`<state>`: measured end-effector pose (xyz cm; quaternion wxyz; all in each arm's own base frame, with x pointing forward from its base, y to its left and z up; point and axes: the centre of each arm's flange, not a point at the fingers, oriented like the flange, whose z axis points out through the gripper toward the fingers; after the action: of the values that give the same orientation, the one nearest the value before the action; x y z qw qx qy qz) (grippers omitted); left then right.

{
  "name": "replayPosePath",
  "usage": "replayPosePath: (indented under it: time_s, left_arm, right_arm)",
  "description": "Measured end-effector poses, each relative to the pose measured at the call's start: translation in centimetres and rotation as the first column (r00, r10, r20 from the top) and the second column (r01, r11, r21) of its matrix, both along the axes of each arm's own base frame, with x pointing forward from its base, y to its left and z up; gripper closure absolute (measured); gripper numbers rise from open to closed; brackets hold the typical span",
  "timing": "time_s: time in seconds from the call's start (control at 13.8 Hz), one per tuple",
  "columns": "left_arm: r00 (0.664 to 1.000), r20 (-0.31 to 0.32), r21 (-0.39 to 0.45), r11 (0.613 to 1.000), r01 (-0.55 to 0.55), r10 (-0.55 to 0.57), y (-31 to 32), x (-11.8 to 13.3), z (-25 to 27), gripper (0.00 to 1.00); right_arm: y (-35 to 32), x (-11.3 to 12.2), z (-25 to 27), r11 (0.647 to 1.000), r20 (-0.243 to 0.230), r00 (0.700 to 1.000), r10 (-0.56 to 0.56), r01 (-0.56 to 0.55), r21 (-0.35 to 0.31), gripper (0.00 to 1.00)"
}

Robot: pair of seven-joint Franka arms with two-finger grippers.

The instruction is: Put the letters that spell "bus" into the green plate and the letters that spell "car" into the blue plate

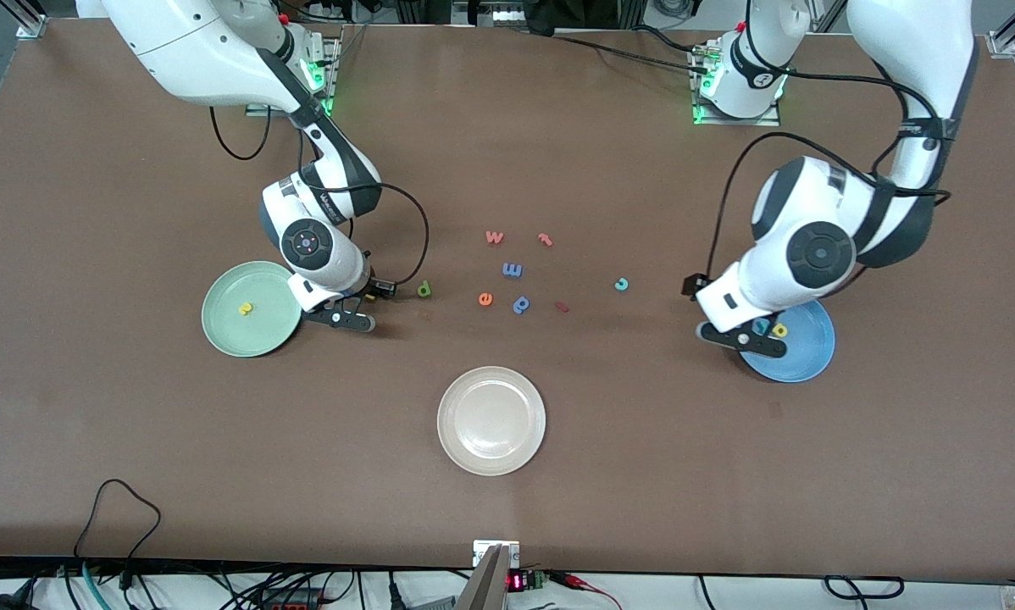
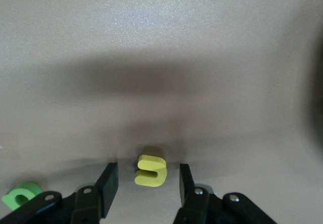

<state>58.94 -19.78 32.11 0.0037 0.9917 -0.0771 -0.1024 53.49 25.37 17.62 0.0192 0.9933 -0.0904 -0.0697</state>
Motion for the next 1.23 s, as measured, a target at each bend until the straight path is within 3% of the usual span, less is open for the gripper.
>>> replayPosePath:
  time_s: [0.29, 0.36, 0.65, 0.87, 1.09, 1.16, 1.23]
  left_arm:
    - [0.977, -0.008, 0.012, 0.977, -0.213, 0.213, -9.0, -3.1, -3.4, 0.00]
    - [0.969, -0.003, 0.012, 0.969, -0.248, 0.248, -10.4, -3.8, -4.5, 0.00]
    - [0.969, 0.038, 0.012, 0.970, -0.245, 0.244, -10.4, -6.1, -9.7, 0.00]
    - [0.971, 0.090, -0.021, 0.975, -0.220, 0.221, -9.5, -8.1, -12.9, 0.12]
    - [0.971, 0.093, -0.045, 0.976, -0.215, 0.218, -9.2, -9.9, -15.4, 0.19]
    - [0.972, 0.094, -0.045, 0.976, -0.213, 0.216, -9.2, -9.9, -15.5, 0.24]
    - [0.972, 0.097, -0.045, 0.976, -0.213, 0.216, -9.1, -9.8, -15.4, 0.36]
  right_arm:
    - [0.0, -0.1, -0.2, 1.000, 0.000, 1.000, 0.000, 0.000, 0.001, 0.50]
    - [0.1, 0.0, -0.2, 1.000, 0.006, 1.000, 0.000, 0.000, 0.005, 0.57]
    - [0.1, 0.0, -0.1, 1.000, 0.012, 1.000, 0.000, 0.000, 0.009, 0.72]
    - [0.0, 0.1, -0.1, 1.000, 0.012, 1.000, -0.002, 0.002, 0.009, 0.72]
    - [-1.1, 0.9, 0.5, 1.000, 0.025, 0.999, 0.022, -0.022, 0.015, 0.72]
    - [-2.4, 1.8, 1.5, 0.999, 0.042, 0.998, 0.041, -0.042, 0.021, 0.72]
    - [-4.2, 2.6, 2.8, 0.998, 0.049, 0.997, 0.058, -0.059, 0.019, 0.72]
